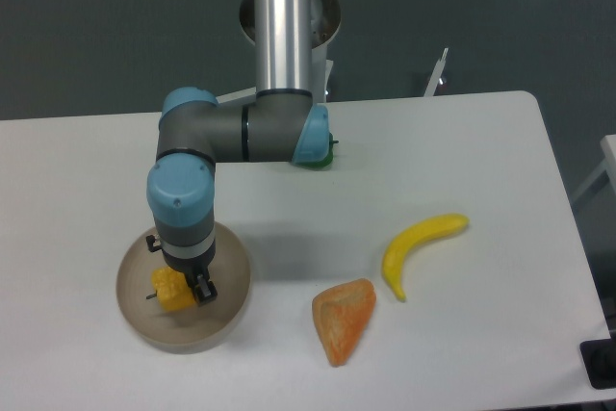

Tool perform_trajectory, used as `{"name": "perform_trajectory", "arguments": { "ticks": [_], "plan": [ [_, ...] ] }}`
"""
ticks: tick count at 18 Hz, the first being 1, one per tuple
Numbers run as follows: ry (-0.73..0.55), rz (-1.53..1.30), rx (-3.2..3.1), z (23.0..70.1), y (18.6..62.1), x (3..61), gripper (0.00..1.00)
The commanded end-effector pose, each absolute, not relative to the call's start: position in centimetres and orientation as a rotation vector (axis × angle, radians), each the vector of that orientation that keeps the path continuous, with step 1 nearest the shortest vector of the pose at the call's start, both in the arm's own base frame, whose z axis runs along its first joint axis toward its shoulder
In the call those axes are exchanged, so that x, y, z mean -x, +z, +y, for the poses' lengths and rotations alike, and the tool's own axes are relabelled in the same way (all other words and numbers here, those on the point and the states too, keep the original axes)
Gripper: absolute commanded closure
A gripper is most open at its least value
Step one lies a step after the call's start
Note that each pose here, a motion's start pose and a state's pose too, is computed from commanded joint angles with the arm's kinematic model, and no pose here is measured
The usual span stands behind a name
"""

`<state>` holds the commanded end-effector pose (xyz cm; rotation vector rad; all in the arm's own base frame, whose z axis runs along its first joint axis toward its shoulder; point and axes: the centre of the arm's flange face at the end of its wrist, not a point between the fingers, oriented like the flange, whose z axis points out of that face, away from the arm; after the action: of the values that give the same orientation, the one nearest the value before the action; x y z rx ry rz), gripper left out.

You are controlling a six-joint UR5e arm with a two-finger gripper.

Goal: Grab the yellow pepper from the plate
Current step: 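Lower the gripper onto the yellow pepper and close on it, then lift the yellow pepper off the plate and carry it toward the banana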

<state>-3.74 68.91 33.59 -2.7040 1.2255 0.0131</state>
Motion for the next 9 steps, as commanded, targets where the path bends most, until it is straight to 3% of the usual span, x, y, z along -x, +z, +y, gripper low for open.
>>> {"name": "perform_trajectory", "arguments": {
  "ticks": [9],
  "plan": [
    [0.071,0.954,2.821,61.5,40.5,22.1,0.68]
  ]
}}
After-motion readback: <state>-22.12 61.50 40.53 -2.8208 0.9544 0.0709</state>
